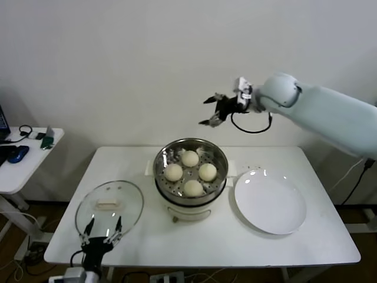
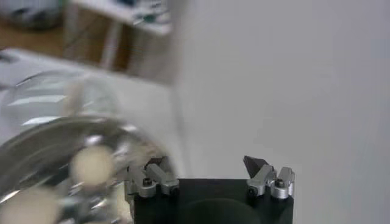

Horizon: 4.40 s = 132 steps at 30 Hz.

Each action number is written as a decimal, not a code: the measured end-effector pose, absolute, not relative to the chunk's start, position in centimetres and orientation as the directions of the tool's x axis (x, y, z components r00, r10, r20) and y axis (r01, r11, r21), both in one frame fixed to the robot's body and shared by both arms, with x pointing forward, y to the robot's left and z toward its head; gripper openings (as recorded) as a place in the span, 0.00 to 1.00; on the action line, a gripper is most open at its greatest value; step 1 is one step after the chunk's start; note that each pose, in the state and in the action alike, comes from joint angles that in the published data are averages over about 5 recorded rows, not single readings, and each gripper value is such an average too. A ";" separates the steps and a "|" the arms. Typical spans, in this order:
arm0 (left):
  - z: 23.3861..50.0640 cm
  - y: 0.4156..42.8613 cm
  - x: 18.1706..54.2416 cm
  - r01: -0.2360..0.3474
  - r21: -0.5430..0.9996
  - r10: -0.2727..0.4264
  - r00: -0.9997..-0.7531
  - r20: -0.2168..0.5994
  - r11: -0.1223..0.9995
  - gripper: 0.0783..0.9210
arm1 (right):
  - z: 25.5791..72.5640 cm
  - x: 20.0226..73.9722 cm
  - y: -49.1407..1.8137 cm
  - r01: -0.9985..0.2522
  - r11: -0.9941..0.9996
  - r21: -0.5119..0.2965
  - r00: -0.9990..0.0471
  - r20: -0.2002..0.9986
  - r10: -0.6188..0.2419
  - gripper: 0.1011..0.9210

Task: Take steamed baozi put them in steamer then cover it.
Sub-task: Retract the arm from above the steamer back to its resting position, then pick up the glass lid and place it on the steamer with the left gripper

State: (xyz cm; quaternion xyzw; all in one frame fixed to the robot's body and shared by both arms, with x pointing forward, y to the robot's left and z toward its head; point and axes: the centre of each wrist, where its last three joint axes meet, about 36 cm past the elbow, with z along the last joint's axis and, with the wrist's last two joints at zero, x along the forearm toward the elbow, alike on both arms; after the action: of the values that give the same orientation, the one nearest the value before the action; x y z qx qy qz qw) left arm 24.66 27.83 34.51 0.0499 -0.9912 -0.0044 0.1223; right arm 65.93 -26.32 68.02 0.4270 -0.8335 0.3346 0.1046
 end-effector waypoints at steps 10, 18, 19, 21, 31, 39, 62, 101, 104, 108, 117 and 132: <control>34.3 28.8 26.0 -0.083 0.059 -0.094 -0.972 0.217 0.995 0.88 | 59.2 59.5 -35.7 -0.539 0.739 -0.404 -0.841 0.214 -0.496 0.88; 34.3 29.8 27.1 -0.082 0.126 -0.102 -0.981 0.167 0.989 0.88 | 51.7 53.2 -39.3 -0.408 0.874 -0.265 -0.911 0.063 -0.407 0.88; 34.3 29.9 27.2 -0.082 0.139 -0.104 -0.982 0.159 0.987 0.88 | 50.3 52.2 -39.6 -0.395 0.887 -0.240 -0.917 0.051 -0.395 0.88; 34.4 30.2 27.3 -0.081 0.167 -0.106 -0.984 0.144 0.983 0.88 | 47.1 50.1 -40.2 -0.372 0.908 -0.190 -0.927 0.038 -0.372 0.88; 34.6 31.7 27.2 -0.088 0.411 -0.134 -0.987 0.085 0.908 0.88 | 32.9 36.9 -39.9 -0.274 0.962 0.003 -0.961 0.033 -0.274 0.88; 33.9 32.6 27.2 -0.096 0.753 -0.168 -0.986 0.019 0.651 0.88 | 27.9 29.8 -37.6 -0.190 0.979 0.072 -0.981 0.023 -0.192 0.88; 25.1 34.2 30.6 0.022 0.997 -0.114 -0.993 0.013 -0.075 0.88 | 25.4 25.1 -33.6 -0.081 0.988 0.130 -0.997 0.009 -0.083 0.88; 22.0 35.0 35.5 0.080 0.992 -0.150 -0.987 0.064 -0.100 0.29 | 25.3 24.4 -31.8 -0.063 0.989 0.131 -0.998 -0.017 -0.061 0.88; 21.9 34.9 35.4 0.081 0.992 -0.148 -0.987 0.067 -0.095 0.19 | 25.3 24.4 -31.8 -0.062 0.990 0.130 -0.998 -0.018 -0.060 0.88; 22.3 34.7 35.3 0.074 0.994 -0.147 -0.987 0.061 -0.085 0.08 | 25.5 24.6 -31.9 -0.061 0.990 0.126 -0.998 -0.022 -0.059 0.88; 25.5 35.3 35.6 0.035 0.998 -0.176 -0.984 0.025 -0.054 0.07 | 25.8 24.5 -32.0 -0.049 0.994 0.098 -0.999 -0.004 -0.049 0.88; 40.4 34.4 38.3 -0.093 0.995 -0.213 -0.973 -0.083 0.038 0.07 | 25.8 24.7 -31.8 -0.003 1.000 0.021 -0.999 0.050 -0.004 0.88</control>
State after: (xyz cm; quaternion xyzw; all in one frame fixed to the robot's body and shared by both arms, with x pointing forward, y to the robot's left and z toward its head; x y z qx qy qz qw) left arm 38.32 34.42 40.41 0.1064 -0.7190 -0.6854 0.0441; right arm 24.67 -31.83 25.83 0.0016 -0.9996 -0.0102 0.0248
